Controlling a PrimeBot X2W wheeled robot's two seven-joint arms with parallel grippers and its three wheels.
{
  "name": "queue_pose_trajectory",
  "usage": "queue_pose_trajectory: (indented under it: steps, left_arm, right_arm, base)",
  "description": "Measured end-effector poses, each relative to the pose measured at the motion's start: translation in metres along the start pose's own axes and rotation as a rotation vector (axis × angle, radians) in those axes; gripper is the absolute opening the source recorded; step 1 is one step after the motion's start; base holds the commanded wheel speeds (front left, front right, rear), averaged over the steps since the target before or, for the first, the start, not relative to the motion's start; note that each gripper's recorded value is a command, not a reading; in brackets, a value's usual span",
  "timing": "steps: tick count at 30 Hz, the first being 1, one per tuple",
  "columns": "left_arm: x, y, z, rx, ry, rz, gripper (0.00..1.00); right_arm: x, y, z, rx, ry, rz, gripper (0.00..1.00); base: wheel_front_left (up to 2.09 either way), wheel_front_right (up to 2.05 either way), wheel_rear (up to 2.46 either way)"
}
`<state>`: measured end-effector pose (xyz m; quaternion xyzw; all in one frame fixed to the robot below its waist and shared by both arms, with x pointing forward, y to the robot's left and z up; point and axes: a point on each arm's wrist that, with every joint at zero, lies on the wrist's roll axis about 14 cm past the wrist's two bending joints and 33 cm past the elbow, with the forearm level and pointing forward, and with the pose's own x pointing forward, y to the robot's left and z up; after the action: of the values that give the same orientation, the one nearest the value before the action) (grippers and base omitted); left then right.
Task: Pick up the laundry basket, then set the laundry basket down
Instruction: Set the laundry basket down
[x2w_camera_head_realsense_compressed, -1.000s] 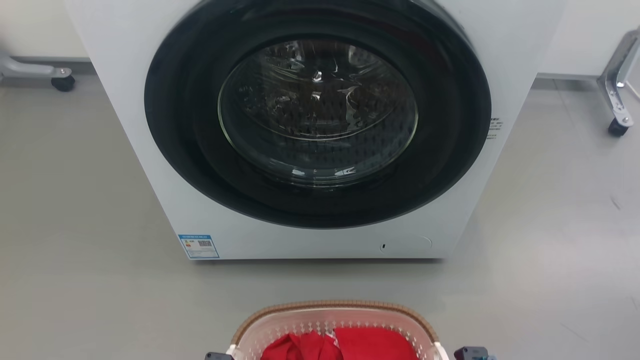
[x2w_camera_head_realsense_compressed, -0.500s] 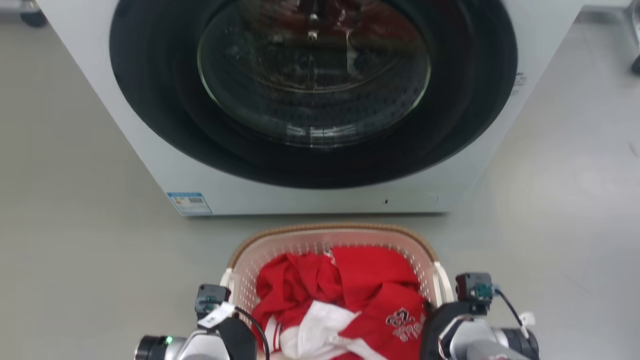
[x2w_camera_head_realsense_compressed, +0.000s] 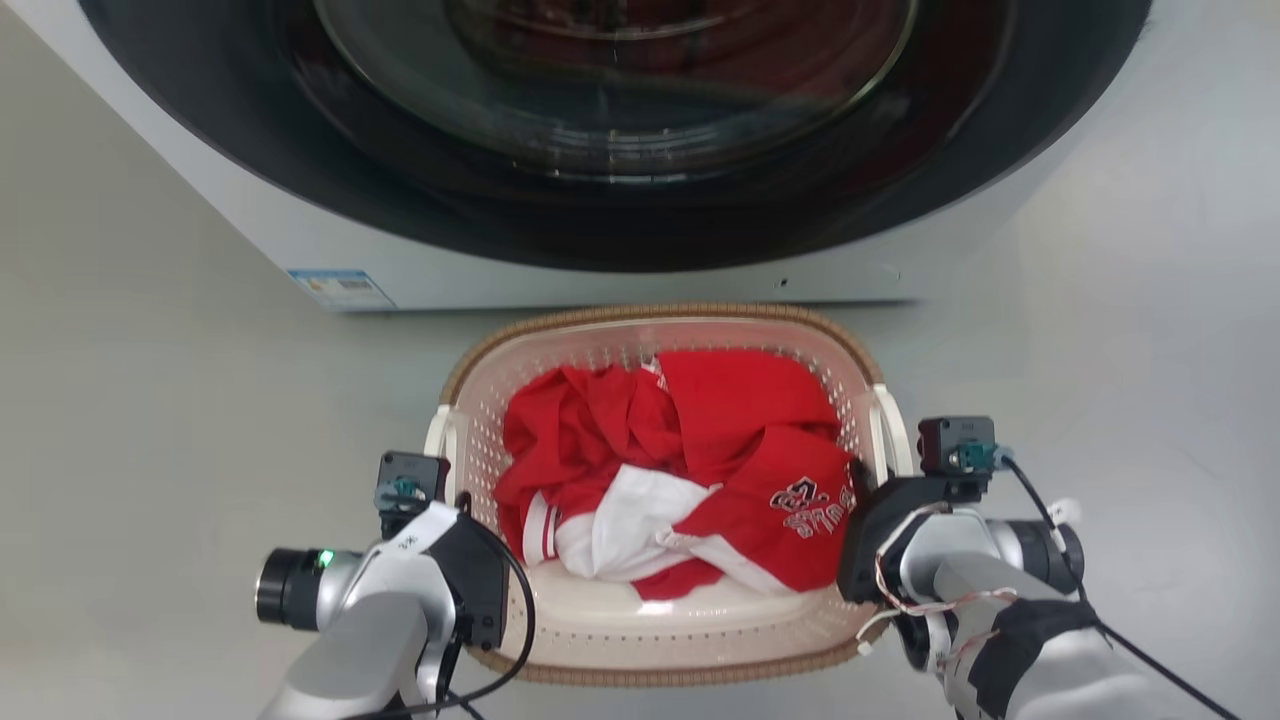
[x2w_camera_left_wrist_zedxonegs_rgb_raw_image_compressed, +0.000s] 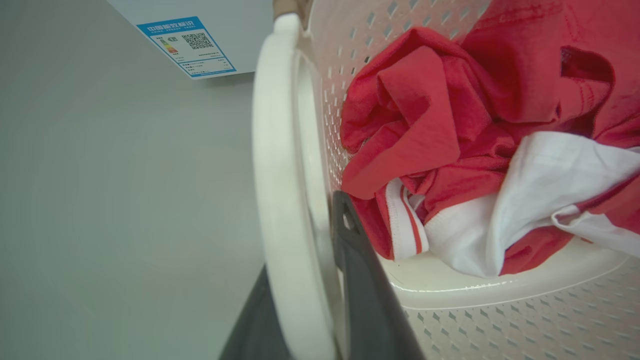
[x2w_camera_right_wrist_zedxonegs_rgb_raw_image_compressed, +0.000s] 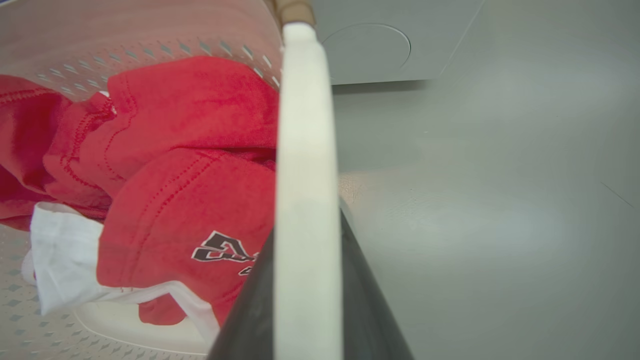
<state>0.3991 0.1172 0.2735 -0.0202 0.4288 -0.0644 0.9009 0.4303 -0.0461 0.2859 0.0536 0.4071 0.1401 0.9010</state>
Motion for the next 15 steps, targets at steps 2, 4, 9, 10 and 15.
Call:
queue_pose_trajectory:
  steps: [2,4,9,10,15]
  left_arm:
    - [0.008,0.001,0.000,0.000,0.008,0.001,0.00]
    - [0.015,0.003,0.000,0.001,0.013,0.002,0.00]
    - [0.035,0.007,-0.003,0.002,0.036,0.011,0.00]
    - [0.039,0.008,-0.004,0.003,0.041,0.011,0.00]
    - [0.059,0.009,-0.010,0.005,0.065,0.009,0.00]
  right_arm:
    - [0.008,-0.002,0.001,0.000,0.006,0.001,0.00]
    - [0.017,-0.004,0.001,-0.002,0.009,0.002,0.00]
    - [0.038,-0.009,-0.002,0.004,0.025,0.002,0.00]
    - [0.042,-0.011,-0.004,0.006,0.031,0.001,0.00]
    - [0.062,-0.018,-0.012,0.005,0.054,-0.005,0.00]
  base:
    - [0.00,0.00,0.00]
    - [0.00,0.00,0.00]
    - [0.00,0.00,0.00]
    - [0.00,0.00,0.00]
    - [0.00,0.00,0.00]
